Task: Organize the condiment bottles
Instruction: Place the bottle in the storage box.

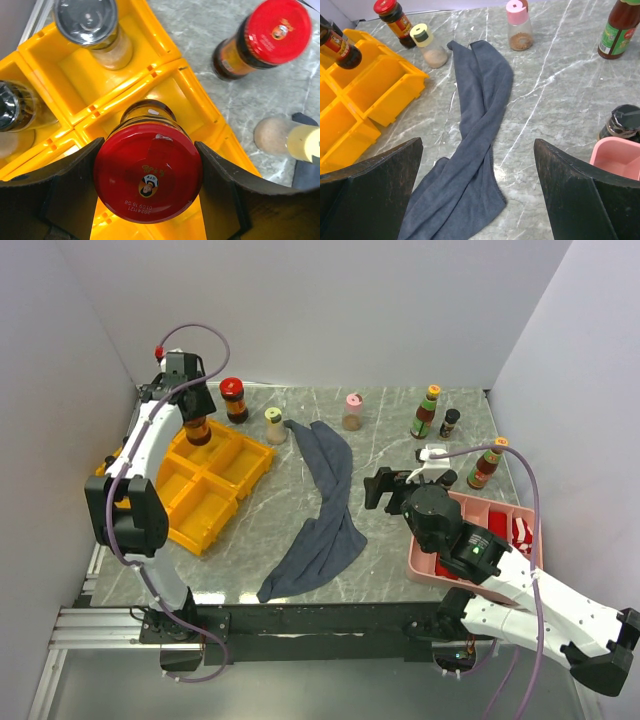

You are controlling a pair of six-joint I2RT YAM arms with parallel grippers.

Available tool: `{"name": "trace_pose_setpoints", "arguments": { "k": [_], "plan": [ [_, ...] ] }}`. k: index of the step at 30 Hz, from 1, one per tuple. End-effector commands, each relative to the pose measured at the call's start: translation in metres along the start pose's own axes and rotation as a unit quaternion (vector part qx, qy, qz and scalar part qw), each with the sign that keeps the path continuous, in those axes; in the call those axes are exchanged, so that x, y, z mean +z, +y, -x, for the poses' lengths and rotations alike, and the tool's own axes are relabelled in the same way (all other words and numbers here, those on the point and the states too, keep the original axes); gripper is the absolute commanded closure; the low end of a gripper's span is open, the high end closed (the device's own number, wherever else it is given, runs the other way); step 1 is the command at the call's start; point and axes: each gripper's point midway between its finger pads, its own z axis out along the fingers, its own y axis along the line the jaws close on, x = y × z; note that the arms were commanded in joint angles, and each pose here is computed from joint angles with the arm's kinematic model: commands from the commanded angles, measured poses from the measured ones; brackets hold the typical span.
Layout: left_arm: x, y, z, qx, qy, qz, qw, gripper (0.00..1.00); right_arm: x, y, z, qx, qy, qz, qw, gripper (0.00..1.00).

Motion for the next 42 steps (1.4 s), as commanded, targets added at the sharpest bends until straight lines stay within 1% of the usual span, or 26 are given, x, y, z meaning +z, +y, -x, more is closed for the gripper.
{"name": "trace_pose_setpoints", "arguments": {
  "k": [1, 5, 8, 15, 20, 21, 22, 23, 24, 26, 27, 29, 30, 33, 36, 39, 42],
  "plan": [
    [-0.02, 0.0, 0.046, -0.049, -0.072, -0.022, 0.996, 0.99, -0.001, 0.002, 0.011, 0.017, -0.019, 0.004, 1.0, 0.0],
    [-0.013, 0.003, 0.037, -0.051, -0.063, -0.025, 0.996, 0.99, -0.002, 0.002, 0.011, 0.019, -0.02, 0.007, 1.0, 0.0],
    [-0.004, 0.009, 0.027, -0.054, -0.046, -0.015, 0.997, 0.99, -0.003, 0.001, 0.011, 0.019, -0.02, 0.007, 1.0, 0.0],
    [0.021, 0.009, -0.002, -0.053, -0.007, -0.011, 0.998, 0.99, -0.004, 0.002, 0.011, 0.019, -0.02, 0.011, 1.0, 0.0],
    [0.037, 0.011, -0.015, -0.054, 0.018, 0.0, 0.998, 0.98, -0.004, 0.003, 0.011, 0.019, -0.019, 0.013, 1.0, 0.0],
    [0.042, 0.01, -0.019, -0.051, 0.025, 0.001, 0.998, 0.96, -0.004, 0.004, 0.011, 0.02, -0.018, 0.016, 1.0, 0.0],
    [0.044, 0.011, -0.02, -0.052, 0.028, 0.0, 0.998, 0.92, -0.004, 0.003, 0.011, 0.019, -0.018, 0.014, 1.0, 0.0],
    [0.045, 0.01, -0.022, -0.051, 0.03, -0.001, 0.998, 0.9, -0.004, 0.003, 0.011, 0.019, -0.018, 0.014, 1.0, 0.0],
    [0.048, 0.011, -0.024, -0.052, 0.033, 0.0, 0.998, 0.85, -0.003, 0.003, 0.011, 0.018, -0.018, 0.013, 1.0, 0.0],
    [0.05, 0.011, -0.027, -0.053, 0.035, 0.002, 0.998, 0.8, -0.003, 0.003, 0.011, 0.018, -0.018, 0.012, 1.0, 0.0],
    [0.052, 0.012, -0.029, -0.053, 0.039, 0.003, 0.998, 0.71, -0.004, 0.003, 0.011, 0.019, -0.018, 0.013, 1.0, 0.0],
    [0.054, 0.014, -0.033, -0.052, 0.044, 0.011, 0.998, 0.62, -0.004, 0.004, 0.011, 0.019, -0.018, 0.014, 1.0, 0.0],
    [0.055, 0.015, -0.035, -0.051, 0.048, 0.014, 0.997, 0.53, -0.004, 0.004, 0.011, 0.019, -0.018, 0.015, 1.0, 0.0],
    [0.054, 0.016, -0.037, -0.052, 0.054, 0.019, 0.997, 0.45, -0.004, 0.003, 0.011, 0.019, -0.018, 0.014, 1.0, 0.0],
    [0.048, 0.017, -0.034, -0.056, 0.052, 0.018, 0.997, 0.4, -0.004, 0.003, 0.011, 0.02, -0.019, 0.014, 1.0, 0.0],
    [0.038, 0.018, -0.025, -0.061, 0.04, 0.017, 0.997, 0.37, -0.004, 0.003, 0.011, 0.02, -0.019, 0.014, 1.0, 0.0],
    [0.029, 0.02, -0.018, -0.06, 0.032, 0.018, 0.998, 0.39, -0.004, 0.003, 0.01, 0.019, -0.018, 0.015, 1.0, 0.0]
  ]
}}
